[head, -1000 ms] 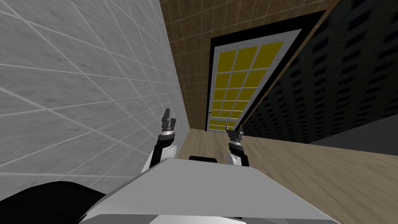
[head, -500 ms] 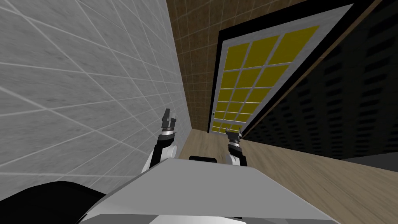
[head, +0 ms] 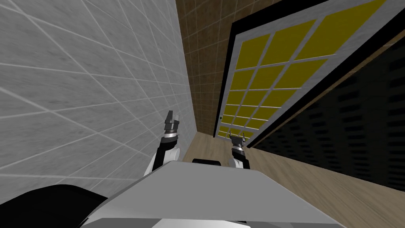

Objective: Pull the door open

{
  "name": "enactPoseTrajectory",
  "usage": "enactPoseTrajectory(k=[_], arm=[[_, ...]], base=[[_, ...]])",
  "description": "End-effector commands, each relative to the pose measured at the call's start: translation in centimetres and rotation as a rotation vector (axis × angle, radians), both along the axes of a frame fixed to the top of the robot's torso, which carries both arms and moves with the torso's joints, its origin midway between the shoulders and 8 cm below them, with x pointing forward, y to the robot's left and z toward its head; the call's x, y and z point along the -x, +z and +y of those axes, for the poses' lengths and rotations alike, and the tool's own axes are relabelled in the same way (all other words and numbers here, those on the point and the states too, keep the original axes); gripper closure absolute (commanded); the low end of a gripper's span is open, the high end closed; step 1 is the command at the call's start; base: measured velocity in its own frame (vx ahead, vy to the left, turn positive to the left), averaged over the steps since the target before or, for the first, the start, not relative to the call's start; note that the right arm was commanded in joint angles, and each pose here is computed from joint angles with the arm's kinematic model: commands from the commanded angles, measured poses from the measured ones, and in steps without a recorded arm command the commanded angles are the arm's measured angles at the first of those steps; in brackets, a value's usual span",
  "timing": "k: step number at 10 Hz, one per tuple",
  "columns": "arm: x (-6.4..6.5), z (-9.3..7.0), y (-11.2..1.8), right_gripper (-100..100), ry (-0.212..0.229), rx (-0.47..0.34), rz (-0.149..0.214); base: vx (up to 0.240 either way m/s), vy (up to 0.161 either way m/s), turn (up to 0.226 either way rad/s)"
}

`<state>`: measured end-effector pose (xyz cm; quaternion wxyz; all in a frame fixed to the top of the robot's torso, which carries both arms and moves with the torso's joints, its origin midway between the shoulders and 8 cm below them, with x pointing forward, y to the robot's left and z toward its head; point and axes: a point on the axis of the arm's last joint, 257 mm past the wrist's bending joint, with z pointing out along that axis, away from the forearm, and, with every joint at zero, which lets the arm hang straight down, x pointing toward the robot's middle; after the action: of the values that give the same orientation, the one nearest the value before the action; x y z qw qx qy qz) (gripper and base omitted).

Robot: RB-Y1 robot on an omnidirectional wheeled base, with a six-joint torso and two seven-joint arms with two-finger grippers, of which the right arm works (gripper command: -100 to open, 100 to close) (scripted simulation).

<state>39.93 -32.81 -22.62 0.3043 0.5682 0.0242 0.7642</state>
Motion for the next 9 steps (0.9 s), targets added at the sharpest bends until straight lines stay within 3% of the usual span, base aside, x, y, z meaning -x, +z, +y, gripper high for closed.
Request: enactPoseTrajectory(k=[1, 3, 4, 5, 7, 9], arm=[[0.0, -0.6, -1.2, -100, -0.002, -0.046, 0.012], [0.1, -1.3, -2.9, -100, -0.007, -0.099, 0.028], [0.3, -1.9, -4.5, -100, -0.014, -0.147, 0.043], [0.3, -1.9, -4.5, -100, -0.014, -0.147, 0.043], [0.7, -2.8, -6.9, -100, -0.029, -0.218, 0.063], [1.0, -3.4, -8.3, -100, -0.04, -0.261, 0.075]], base=[[0.113, -0.023, 0.154], [0.116, -0.019, 0.152], [0.137, -0.025, 0.253], [0.113, -0.019, 0.084], [0.1, -0.015, 0.167], [0.124, -0.053, 0.165]])
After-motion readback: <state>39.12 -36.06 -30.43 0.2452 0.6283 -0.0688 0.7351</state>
